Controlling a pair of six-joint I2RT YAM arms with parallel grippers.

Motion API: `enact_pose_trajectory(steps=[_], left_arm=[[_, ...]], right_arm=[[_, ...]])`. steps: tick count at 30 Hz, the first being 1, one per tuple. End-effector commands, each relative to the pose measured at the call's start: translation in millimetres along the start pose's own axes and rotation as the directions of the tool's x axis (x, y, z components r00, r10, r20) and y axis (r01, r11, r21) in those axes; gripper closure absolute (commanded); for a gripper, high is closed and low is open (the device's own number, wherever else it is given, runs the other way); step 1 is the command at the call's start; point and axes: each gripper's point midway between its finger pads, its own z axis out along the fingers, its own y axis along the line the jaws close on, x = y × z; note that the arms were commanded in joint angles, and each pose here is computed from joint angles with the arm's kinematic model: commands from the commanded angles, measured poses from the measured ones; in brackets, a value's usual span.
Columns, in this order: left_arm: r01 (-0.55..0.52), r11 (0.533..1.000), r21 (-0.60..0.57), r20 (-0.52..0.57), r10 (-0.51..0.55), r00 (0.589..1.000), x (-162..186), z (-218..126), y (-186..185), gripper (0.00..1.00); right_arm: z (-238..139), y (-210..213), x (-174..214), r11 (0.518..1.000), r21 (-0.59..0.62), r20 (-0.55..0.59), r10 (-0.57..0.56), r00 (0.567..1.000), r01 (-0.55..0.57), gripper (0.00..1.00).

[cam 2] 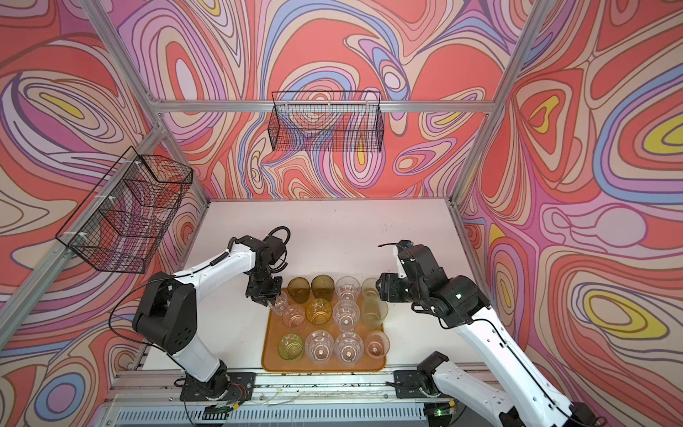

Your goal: Place the glasses into the tray

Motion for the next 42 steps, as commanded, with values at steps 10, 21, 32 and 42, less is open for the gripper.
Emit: enact_pose_trajectory(steps=[10,21,32,42], left_arm=[[0.01,1.0,0.008,0.044,-0.011,0.999,4.3,-24.1,2.3,0.57],[0.006,1.0,-0.002,0.155,-0.006,0.988,13.8,-81.4,15.4,0.4],[-0.032,0.999,-0.011,0.367,0.034,0.93,7.1,-152.7,25.5,0.06],[-0.099,0.995,0.011,0.642,0.069,0.763,-28.0,-221.7,20.6,0.0]], right_arm=[[0.8,-1.5,-3.8,1.0,0.008,0.015,0.005,1.0,-0.005,0.3],[2.6,0.5,-18.1,1.0,0.018,0.06,-0.02,0.998,0.019,0.3],[-5.4,-0.2,-56.7,0.993,0.078,0.212,-0.1,0.972,0.085,0.26],[-19.7,18.2,-114.9,0.981,0.118,0.362,-0.187,0.913,0.154,0.08]])
